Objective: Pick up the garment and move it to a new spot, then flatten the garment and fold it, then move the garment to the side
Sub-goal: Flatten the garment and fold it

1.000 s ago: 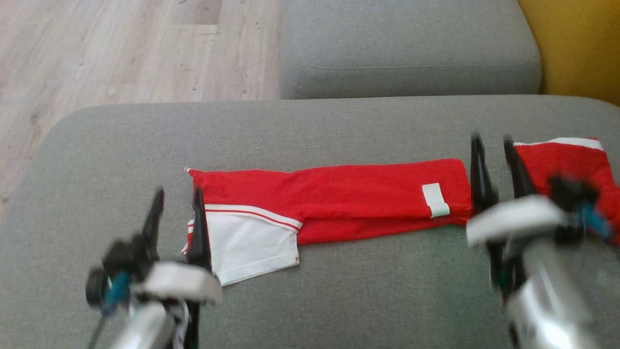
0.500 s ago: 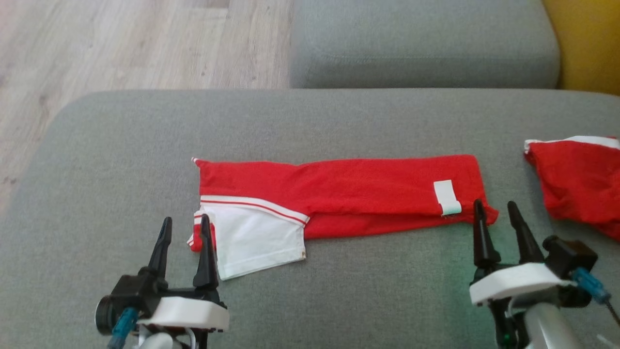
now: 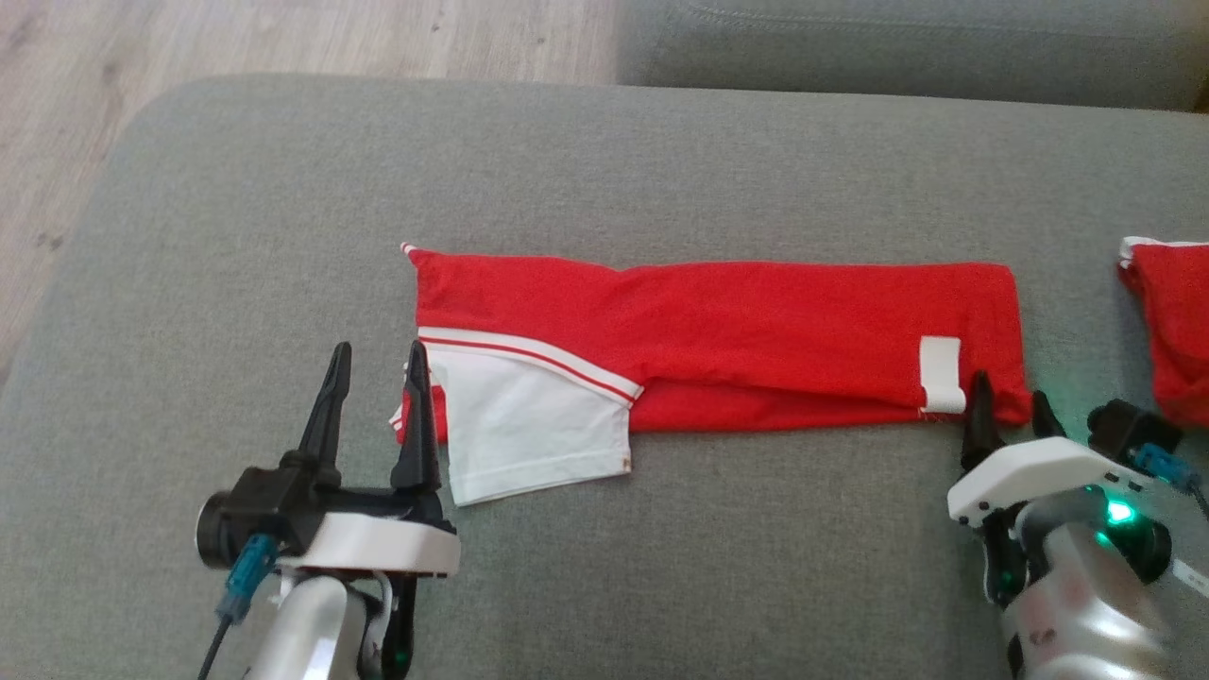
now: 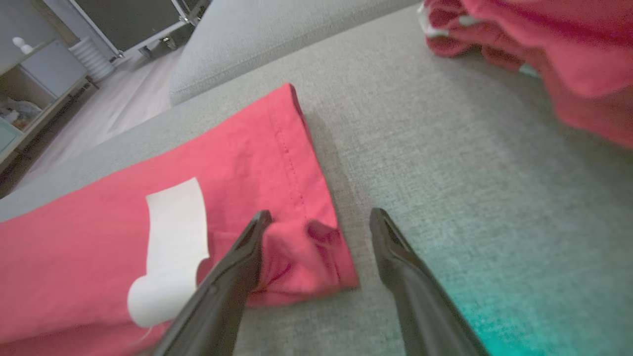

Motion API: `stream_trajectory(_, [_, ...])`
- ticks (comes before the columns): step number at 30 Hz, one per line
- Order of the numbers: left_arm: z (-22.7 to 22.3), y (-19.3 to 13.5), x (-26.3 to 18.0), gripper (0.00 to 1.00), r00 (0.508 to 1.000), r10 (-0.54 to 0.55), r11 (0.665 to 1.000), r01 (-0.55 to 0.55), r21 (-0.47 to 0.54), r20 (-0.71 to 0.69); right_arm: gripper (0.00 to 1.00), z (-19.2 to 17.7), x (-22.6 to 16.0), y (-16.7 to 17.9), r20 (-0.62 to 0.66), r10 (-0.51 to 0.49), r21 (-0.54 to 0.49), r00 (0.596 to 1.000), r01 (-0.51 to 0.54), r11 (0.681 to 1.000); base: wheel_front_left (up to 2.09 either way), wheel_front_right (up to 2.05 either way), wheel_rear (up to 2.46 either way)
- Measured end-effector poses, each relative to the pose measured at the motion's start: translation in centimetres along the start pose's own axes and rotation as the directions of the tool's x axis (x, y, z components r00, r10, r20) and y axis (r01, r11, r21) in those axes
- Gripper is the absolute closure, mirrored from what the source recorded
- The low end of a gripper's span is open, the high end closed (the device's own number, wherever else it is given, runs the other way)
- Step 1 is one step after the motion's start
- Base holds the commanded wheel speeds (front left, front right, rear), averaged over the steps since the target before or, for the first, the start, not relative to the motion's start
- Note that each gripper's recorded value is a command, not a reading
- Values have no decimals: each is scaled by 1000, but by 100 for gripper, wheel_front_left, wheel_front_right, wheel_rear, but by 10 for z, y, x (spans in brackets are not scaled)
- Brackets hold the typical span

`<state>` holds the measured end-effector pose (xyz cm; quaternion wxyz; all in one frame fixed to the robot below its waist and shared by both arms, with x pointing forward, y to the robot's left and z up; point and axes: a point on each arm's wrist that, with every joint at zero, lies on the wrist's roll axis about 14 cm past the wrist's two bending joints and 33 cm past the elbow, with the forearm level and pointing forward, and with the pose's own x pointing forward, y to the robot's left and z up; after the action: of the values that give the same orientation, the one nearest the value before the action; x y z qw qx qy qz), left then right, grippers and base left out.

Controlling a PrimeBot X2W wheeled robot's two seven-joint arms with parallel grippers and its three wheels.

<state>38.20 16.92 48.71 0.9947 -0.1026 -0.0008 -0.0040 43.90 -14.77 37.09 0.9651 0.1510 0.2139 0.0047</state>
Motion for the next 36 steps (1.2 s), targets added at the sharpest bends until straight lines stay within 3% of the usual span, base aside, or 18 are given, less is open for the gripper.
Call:
stream_trajectory(6, [-3,6,1,0,1000,17,1000,-17,6,-10,1,-7,14,8,-61,6,3,998,-5,1000,0,0,0])
stream_trajectory(7, [-3,6,1,0,1000,14,1000,-14,4,-9,100,-7,15,9,-64,7,-1,998,-7,1000,0,0,0])
stream_trajectory(15, [4,6,0,0,1000,15,1000,-15,5,14,100,2,7,8,-37,7,-29,999,-8,1000,0,0,0])
stream_trajectory(20, [7,0,-6,0,1000,-1,1000,1,-1,25,100,39,0,3,85,-3,-38,996,6,999,0,0,0])
stream_trajectory(26, [13,-5,-15,0,999,-12,1000,12,-5,44,100,75,-23,-61,182,-128,-83,975,145,986,0,0,0])
stream_trajectory(29, [18,-8,-18,0,998,-25,1000,26,-5,59,100,83,-32,-75,204,-160,-91,966,182,979,0,0,0])
stream_trajectory(36, [26,-6,-28,0,996,-19,1000,19,-6,86,100,97,-31,-22,237,-51,-106,970,78,991,0,0,0])
